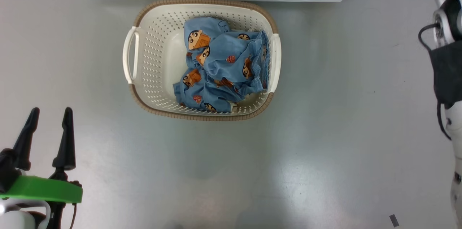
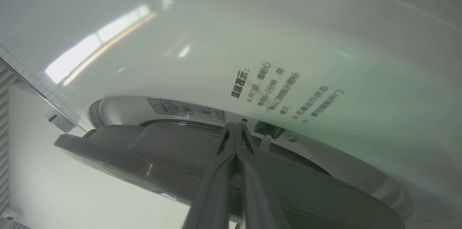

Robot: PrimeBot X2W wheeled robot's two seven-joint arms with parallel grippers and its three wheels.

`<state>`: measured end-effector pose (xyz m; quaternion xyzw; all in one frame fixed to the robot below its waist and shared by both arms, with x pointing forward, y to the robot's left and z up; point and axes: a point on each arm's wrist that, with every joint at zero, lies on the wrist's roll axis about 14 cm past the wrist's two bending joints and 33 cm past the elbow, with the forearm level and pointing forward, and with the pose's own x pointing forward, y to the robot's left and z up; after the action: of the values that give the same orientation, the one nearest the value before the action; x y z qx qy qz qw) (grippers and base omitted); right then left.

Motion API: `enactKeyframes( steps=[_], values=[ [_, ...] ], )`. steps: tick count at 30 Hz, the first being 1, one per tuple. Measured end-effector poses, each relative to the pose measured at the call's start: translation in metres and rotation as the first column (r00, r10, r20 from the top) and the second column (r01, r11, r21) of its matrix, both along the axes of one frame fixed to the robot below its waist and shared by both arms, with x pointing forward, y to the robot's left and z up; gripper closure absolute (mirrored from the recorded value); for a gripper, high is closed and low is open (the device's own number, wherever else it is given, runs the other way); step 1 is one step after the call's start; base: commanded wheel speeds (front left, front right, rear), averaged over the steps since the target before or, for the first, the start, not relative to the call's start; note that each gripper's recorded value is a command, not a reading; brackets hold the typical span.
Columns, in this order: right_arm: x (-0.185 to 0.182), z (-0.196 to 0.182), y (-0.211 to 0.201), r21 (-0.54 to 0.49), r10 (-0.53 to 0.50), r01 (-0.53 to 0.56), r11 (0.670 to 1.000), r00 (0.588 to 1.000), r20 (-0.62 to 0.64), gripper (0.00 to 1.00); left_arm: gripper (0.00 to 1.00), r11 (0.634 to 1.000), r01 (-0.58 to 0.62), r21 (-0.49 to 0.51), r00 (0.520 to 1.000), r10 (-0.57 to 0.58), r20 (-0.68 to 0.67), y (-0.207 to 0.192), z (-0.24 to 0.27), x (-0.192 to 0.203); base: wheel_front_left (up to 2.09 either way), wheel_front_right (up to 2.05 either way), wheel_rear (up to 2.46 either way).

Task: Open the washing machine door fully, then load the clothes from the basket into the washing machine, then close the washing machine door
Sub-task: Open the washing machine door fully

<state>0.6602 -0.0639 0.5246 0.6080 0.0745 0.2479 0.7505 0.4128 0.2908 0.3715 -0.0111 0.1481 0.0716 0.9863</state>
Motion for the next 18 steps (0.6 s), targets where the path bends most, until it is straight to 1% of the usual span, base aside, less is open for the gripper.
enactKeyframes(
  steps=[5, 18],
  values=[
    [0.006, 0.014, 0.004, -0.018, 0.029, -0.028, 0.999, 0.999, 0.035, 1.00, 0.00, 1.000, -0.001, 0.002, 1.000, 0.001, -0.004, 0.001, -0.001, -0.001, 0.00, 0.00, 0.00],
    [0.014, 0.004, 0.017, -0.038, 0.076, -0.076, 0.996, 0.997, 0.017, 1.00, 0.00, 0.999, -0.035, 0.001, 0.999, 0.035, -0.031, 0.008, -0.006, -0.011, 0.00, 0.00, 0.00]
  ],
)
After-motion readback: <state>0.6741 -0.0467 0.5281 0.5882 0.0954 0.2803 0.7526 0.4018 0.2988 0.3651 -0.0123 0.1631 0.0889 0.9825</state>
